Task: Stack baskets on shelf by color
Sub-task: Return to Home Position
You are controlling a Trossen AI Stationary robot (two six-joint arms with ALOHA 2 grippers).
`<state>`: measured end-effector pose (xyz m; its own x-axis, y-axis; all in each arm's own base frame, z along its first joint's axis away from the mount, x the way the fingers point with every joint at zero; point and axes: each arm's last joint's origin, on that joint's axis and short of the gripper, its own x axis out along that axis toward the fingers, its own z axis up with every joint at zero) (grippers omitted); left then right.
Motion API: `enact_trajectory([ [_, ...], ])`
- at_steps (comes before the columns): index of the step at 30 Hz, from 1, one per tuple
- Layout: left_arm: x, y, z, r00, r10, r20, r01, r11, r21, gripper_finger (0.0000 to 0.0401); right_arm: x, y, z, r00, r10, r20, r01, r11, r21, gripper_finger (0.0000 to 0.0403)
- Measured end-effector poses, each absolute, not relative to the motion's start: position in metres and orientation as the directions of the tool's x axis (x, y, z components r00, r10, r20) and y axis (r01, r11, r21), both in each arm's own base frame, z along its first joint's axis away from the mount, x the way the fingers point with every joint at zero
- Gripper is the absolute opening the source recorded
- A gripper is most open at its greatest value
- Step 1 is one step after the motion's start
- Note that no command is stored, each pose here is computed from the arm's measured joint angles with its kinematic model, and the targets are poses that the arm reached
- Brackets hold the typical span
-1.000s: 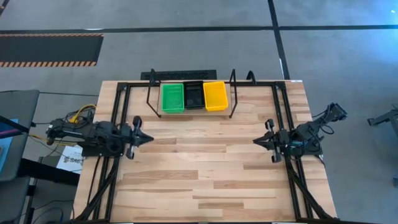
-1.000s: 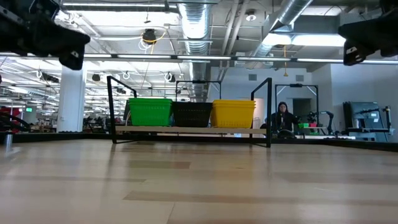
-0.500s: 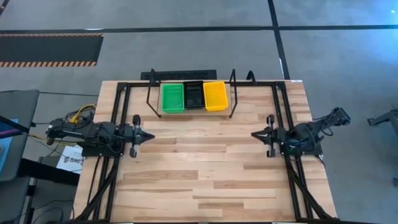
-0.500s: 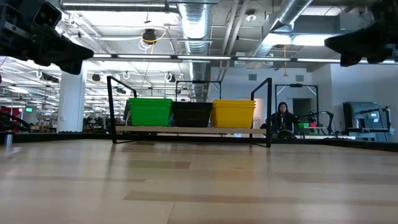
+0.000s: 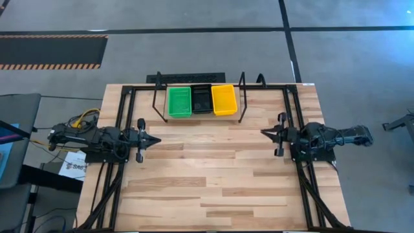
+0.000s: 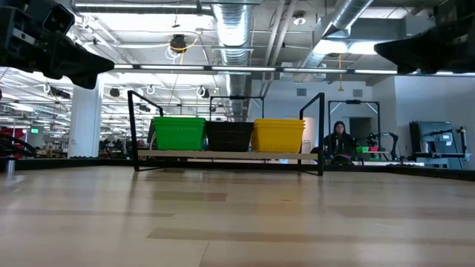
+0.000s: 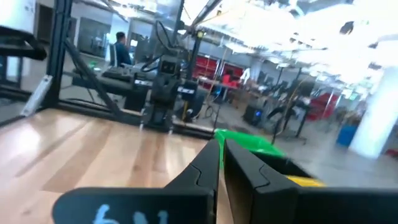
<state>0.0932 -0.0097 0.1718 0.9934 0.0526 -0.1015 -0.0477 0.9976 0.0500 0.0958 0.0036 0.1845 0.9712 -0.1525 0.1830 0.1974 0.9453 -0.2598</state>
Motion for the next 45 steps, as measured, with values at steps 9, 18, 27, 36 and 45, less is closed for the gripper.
enact_trajectory([
  [9, 0.093, -0.010, 0.172, 0.994, 0.042, -0.102, -0.041, 0.999, 0.005, 0.0000, 0.097, 0.001, 0.176, 0.983, 0.156, 0.096, -0.150, 0.986, -0.070, 0.0044],
  [18, 0.093, -0.010, 0.172, 0.994, 0.039, -0.103, -0.040, 0.999, -0.014, 0.0000, 0.098, -0.006, 0.172, 0.996, 0.066, 0.058, -0.066, 0.998, 0.005, 0.0044],
  [27, 0.093, -0.010, 0.172, 0.994, 0.038, -0.103, -0.040, 0.999, -0.019, 0.0000, 0.098, -0.011, 0.170, 0.998, -0.055, 0.036, 0.053, 0.998, 0.032, 0.0044],
  [36, 0.093, -0.010, 0.171, 0.994, 0.038, -0.103, -0.038, 0.999, 0.008, 0.0000, 0.098, -0.011, 0.169, 0.997, -0.064, 0.032, 0.062, 0.997, 0.043, 0.0044],
  [45, 0.093, -0.010, 0.171, 0.994, 0.038, -0.103, -0.037, 0.999, 0.012, 0.0000, 0.098, -0.011, 0.169, 0.998, -0.063, 0.029, 0.062, 0.997, 0.054, 0.0044],
])
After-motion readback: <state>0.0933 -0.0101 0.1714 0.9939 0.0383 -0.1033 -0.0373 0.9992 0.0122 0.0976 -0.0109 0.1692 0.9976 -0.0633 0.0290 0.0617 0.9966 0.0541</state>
